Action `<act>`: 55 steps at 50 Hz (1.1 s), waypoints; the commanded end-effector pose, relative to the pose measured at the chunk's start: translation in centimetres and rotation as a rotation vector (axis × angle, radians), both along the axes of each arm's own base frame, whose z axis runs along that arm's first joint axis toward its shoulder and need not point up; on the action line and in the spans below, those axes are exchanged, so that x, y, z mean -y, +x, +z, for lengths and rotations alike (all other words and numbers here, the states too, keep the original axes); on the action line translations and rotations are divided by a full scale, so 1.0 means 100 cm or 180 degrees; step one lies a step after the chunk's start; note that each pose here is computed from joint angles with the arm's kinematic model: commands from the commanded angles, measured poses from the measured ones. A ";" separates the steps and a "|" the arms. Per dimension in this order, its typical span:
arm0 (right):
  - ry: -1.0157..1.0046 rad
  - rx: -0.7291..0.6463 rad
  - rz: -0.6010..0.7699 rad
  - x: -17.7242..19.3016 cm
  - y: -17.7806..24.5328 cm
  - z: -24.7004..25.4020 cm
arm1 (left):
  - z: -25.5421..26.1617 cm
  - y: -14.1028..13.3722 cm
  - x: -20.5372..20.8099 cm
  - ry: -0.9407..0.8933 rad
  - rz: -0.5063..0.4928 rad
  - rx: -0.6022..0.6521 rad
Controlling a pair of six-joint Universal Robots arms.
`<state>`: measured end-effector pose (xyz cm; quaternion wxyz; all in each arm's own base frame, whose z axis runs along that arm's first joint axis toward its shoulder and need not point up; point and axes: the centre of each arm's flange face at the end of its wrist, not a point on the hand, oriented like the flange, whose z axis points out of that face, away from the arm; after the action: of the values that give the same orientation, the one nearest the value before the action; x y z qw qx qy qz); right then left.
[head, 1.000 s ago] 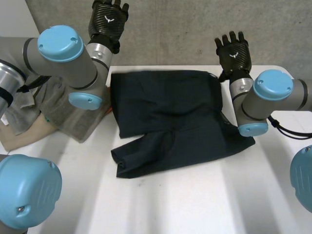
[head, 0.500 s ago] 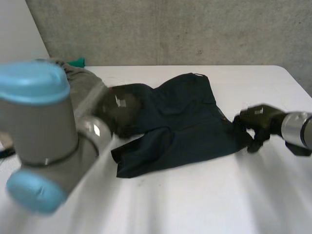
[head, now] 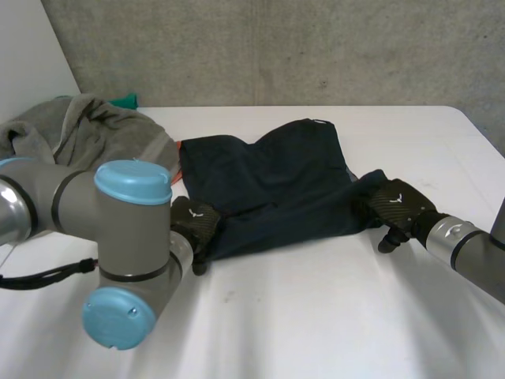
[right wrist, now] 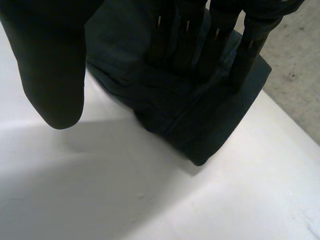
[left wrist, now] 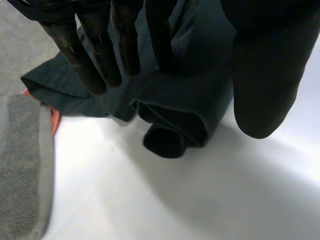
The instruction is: Fold the laundry.
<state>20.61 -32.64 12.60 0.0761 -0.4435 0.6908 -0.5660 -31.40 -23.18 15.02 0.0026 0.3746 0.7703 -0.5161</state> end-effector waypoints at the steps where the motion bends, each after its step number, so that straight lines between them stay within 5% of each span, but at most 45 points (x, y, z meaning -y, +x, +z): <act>1: -0.0268 0.0021 -0.0012 0.012 0.011 -0.009 | -0.003 -0.014 0.017 -0.0341 0.0027 0.0242; 11: -0.0573 0.0033 -0.0053 0.030 0.032 -0.018 | -0.016 -0.030 0.039 -0.0680 -0.0054 0.0582; 24: -0.0610 -0.0048 -0.0504 0.047 0.025 -0.015 | 0.018 -0.037 0.035 -0.0822 -0.0024 0.0390; 34: 0.0383 -0.0193 -0.0123 -0.042 0.018 0.069 | 0.070 0.004 -0.025 -0.0429 -0.0214 0.0475; 42: 0.1583 -0.1302 0.0646 -0.109 -0.019 0.081 | 0.041 0.026 -0.068 0.0415 -0.0688 0.1032; 47: 0.1369 -0.1221 0.0565 -0.103 -0.008 0.079 | 0.039 0.020 -0.058 0.0378 -0.0675 0.1027; 55: -0.0093 -0.0379 0.0007 -0.034 0.033 0.119 | 0.128 -0.017 0.029 -0.1090 -0.0209 0.0116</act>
<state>20.66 -23.94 20.90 0.0688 -0.5570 0.7464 -0.3578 -30.52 -19.63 20.76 0.0539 0.5057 0.7298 -0.4569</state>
